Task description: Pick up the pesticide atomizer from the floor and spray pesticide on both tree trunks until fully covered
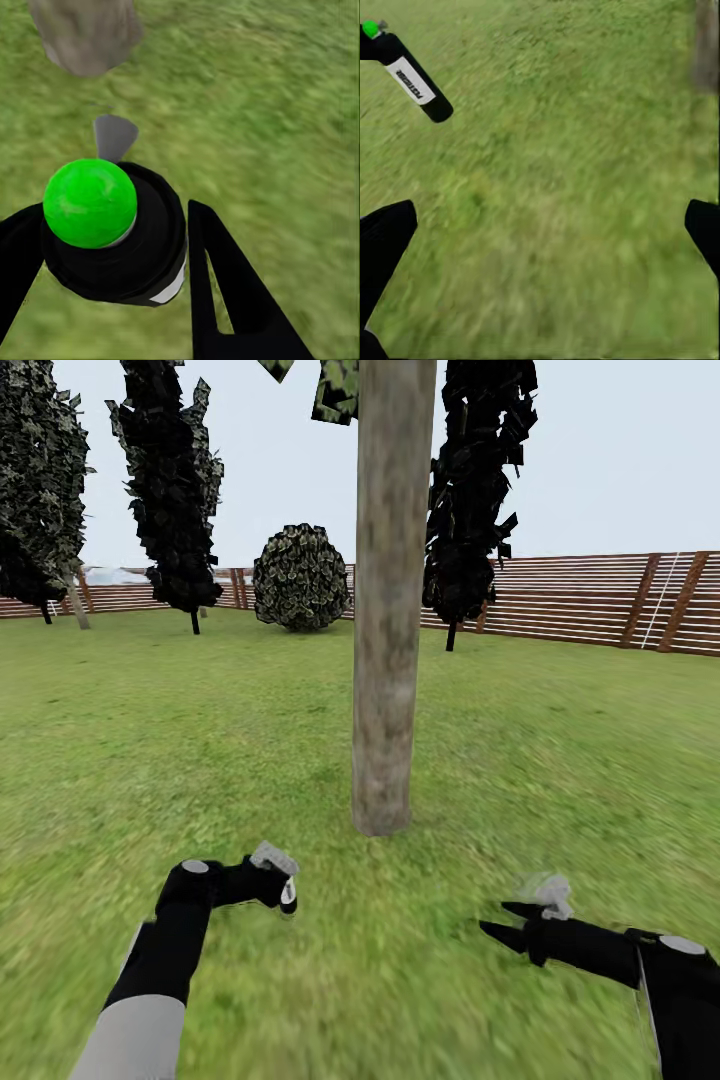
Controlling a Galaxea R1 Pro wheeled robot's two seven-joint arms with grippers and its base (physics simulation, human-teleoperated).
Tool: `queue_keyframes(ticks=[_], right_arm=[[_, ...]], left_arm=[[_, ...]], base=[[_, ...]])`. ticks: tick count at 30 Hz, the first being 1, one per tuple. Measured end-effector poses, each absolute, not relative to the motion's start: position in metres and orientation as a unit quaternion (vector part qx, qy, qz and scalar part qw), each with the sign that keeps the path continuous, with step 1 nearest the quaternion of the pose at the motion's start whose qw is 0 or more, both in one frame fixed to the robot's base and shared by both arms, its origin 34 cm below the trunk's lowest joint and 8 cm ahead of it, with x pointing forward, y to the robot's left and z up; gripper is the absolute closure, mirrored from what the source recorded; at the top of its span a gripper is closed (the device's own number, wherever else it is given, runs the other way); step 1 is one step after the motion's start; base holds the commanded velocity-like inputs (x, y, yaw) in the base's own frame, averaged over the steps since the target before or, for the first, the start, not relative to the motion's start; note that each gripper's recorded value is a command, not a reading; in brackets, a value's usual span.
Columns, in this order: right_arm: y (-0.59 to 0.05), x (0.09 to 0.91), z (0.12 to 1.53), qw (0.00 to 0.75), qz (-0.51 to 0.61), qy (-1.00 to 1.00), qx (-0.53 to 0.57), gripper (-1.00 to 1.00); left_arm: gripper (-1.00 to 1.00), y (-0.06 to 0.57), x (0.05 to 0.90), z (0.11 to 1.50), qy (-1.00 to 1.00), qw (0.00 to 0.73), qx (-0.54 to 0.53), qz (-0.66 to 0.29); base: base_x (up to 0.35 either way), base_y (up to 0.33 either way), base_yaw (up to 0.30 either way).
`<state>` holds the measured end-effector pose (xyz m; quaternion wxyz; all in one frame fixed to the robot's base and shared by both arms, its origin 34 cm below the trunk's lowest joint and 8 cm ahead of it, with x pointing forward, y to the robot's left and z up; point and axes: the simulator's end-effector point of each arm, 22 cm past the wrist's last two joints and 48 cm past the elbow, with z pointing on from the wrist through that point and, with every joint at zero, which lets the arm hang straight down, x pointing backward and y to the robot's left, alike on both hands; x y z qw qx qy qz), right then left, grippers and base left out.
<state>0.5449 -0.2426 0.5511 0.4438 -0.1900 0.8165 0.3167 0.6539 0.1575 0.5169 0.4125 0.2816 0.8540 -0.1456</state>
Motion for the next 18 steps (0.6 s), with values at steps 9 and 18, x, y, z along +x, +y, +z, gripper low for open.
queue_keyframes(ticks=[9,18], right_arm=[[-0.496,0.474,0.484,0.444,0.045,0.892,0.068,-1.0],[-0.519,0.459,0.448,0.418,0.014,0.9,0.121,-1.0]], left_arm=[[1.0,0.239,0.704,0.522,0.867,0.495,0.041,-0.033],[1.0,0.239,0.698,0.498,0.879,0.475,0.013,-0.033]], base=[[0.0,0.0,0.0],[0.0,0.0,0.0]])
